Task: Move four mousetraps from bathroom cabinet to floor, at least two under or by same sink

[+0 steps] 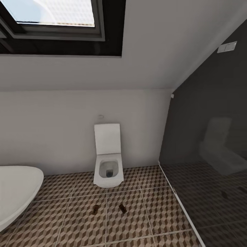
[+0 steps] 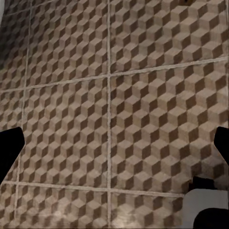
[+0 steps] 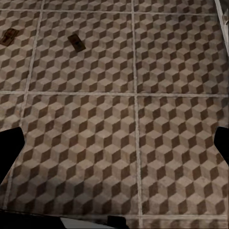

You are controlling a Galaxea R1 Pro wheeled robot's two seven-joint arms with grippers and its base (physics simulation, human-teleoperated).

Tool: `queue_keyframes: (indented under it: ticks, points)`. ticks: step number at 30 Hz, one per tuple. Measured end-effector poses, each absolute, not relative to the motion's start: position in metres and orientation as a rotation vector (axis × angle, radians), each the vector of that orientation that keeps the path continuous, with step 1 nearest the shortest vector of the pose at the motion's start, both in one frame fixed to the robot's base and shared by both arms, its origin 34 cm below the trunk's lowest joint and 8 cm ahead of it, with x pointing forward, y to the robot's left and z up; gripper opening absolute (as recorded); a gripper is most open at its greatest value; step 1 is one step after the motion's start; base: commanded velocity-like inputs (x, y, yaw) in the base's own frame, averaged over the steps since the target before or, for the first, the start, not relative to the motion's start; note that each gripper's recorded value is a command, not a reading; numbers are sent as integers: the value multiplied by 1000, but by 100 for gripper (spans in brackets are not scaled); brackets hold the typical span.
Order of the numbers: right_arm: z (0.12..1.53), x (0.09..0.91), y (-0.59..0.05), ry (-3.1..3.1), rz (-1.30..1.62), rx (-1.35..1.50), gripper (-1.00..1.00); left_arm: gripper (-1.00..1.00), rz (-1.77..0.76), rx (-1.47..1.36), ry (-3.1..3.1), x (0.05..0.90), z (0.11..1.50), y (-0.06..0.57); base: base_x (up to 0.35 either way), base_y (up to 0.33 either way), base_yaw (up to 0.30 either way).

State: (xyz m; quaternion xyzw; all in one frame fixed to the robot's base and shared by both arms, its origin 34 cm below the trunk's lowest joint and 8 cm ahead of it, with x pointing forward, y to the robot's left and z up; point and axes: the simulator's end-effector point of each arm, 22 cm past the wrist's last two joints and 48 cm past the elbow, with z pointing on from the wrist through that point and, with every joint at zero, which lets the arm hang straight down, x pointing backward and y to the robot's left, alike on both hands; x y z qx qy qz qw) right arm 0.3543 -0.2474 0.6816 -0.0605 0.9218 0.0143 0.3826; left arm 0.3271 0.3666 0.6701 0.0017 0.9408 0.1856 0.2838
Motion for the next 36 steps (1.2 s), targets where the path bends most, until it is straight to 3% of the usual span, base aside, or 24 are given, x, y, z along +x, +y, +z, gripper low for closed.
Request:
queue_keyframes:
  ticks: [14,36]
  points:
    - [635,286,-257,2734,10,-163,100,100,457,96,3000,234,630,349,0,0,0]
    - [622,251,-263,2940,-4,-187,100,100,432,118,3106,212,627,332,0,0,0]
